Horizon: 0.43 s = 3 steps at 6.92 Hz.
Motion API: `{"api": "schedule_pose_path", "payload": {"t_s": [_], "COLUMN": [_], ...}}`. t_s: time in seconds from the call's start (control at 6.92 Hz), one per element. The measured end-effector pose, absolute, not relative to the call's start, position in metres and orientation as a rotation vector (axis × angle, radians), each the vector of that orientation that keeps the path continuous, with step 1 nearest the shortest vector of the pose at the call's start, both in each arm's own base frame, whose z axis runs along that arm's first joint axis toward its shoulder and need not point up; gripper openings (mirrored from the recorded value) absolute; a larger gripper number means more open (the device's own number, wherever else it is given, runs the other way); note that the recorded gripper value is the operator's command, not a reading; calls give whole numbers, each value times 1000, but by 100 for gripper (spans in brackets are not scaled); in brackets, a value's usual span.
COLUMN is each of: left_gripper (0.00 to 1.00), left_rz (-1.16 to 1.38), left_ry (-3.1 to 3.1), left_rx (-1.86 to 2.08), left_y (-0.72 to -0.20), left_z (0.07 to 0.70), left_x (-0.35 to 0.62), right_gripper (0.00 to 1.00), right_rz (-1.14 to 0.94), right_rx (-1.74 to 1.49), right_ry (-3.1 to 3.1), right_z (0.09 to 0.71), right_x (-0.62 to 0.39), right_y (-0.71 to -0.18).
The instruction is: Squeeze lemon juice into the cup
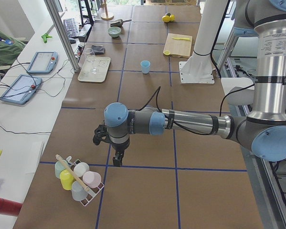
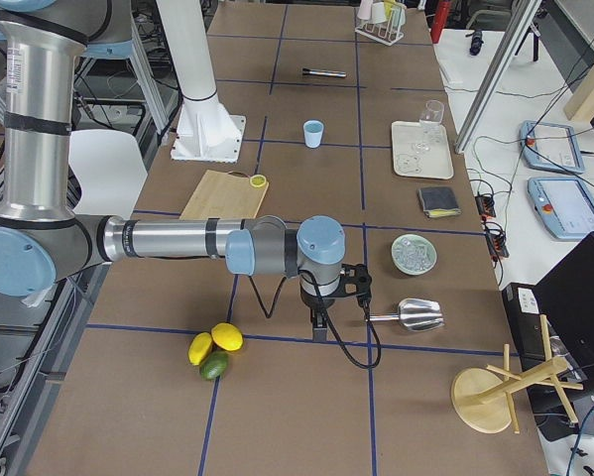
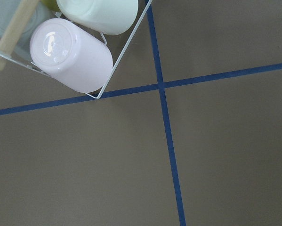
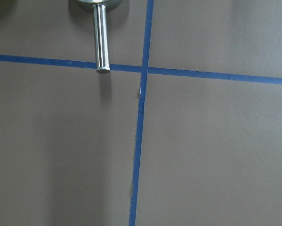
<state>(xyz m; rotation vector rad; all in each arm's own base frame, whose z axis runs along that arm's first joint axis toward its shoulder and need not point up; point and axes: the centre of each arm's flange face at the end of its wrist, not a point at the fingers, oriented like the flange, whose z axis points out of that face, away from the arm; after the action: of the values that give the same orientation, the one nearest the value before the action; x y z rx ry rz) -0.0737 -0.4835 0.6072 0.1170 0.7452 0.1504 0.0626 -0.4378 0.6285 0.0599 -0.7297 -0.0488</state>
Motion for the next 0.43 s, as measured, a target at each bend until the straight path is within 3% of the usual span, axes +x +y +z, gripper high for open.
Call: {"api": "schedule_pose_path", "payload": {"t_s": [0.43], "left_gripper": [100], "left_rz": [163], "left_ry": [743], "left_rx": [147], "left_y": [-486], "left_z": [594], "left_x": [-74], "right_gripper": [100], "right_rz": [-49], "right_rx": [58], "right_ry": [-730], "right_z": [630], "right_x": [63], "right_y": [-437]}}
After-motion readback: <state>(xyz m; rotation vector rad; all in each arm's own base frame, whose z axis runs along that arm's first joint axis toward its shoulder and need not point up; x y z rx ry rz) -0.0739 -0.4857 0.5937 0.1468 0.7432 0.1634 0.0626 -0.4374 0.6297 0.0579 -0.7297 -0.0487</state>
